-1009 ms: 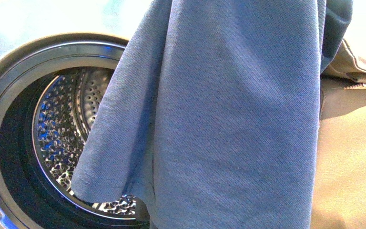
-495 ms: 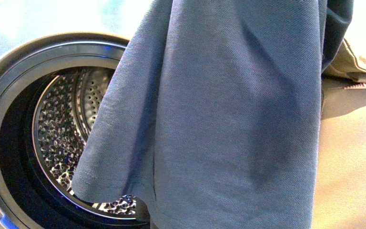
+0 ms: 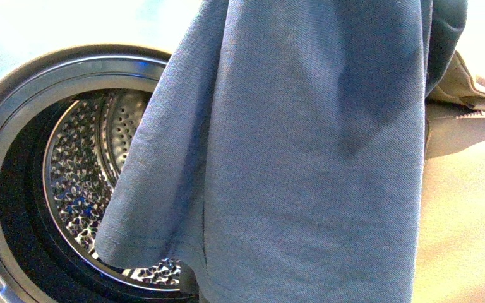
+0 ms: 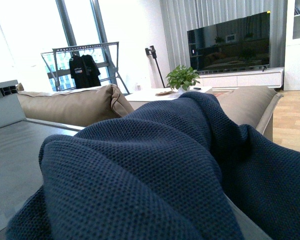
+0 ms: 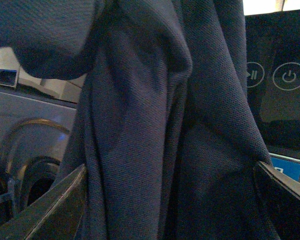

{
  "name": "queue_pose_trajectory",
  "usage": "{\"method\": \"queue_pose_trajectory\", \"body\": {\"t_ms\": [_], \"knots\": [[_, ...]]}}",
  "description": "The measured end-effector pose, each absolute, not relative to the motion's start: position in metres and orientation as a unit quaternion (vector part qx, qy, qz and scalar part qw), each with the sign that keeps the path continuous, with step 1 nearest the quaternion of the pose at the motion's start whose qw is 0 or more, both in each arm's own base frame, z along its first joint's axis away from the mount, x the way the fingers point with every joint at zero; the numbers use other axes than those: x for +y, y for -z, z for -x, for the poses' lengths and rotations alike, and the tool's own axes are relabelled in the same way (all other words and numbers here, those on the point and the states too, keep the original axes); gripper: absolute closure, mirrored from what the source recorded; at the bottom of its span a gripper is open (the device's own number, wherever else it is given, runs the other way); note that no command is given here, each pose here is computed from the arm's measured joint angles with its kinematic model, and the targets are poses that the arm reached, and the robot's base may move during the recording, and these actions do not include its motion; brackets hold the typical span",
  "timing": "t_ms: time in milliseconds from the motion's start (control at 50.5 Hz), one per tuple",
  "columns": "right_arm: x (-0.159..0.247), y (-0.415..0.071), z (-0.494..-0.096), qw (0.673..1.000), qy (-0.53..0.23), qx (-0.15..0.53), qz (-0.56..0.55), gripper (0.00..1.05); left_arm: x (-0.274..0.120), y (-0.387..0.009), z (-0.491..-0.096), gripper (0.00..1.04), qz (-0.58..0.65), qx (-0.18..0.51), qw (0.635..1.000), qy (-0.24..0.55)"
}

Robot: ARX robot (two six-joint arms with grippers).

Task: Collect clothes from washing machine

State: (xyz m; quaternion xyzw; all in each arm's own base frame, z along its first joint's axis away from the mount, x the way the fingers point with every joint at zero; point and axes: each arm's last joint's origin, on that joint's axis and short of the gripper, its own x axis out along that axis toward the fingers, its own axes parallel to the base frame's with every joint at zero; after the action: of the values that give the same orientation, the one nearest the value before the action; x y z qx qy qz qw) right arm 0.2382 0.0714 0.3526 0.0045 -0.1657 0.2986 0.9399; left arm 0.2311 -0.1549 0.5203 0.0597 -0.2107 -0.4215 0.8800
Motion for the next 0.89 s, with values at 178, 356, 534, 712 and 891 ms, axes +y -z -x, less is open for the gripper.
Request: {"method": "queue_pose_trajectory", "body": {"t_ms": [178, 356, 534, 712, 891], "knots": [[0.078, -0.347, -0.254, 0.941, -0.305, -0.147, -0.006, 0.07, -0.155, -0.52, -0.231, 0.91, -0.06, -0.211, 0.88, 0.421], [0.094, -0.348, -0.257, 0.934, -0.328, -0.144, -0.009, 0.07, -0.155, -0.52, -0.231, 0.91, -0.06, -0.211, 0.88, 0.421], [0.112, -0.351, -0.258, 0.926, -0.349, -0.145, -0.014, 0.07, -0.155, -0.52, -0.231, 0.91, -0.06, -0.211, 0.88, 0.421], [0.127, -0.351, -0.262, 0.926, -0.35, -0.141, -0.021, 0.07, -0.155, -0.52, -0.231, 0.91, -0.06, -0.211, 0.88, 0.421], [0.142, -0.35, -0.27, 0.932, -0.331, -0.143, -0.028, 0.07, -0.155, -0.52, -0.231, 0.91, -0.06, -0.211, 0.881, 0.42]]}}
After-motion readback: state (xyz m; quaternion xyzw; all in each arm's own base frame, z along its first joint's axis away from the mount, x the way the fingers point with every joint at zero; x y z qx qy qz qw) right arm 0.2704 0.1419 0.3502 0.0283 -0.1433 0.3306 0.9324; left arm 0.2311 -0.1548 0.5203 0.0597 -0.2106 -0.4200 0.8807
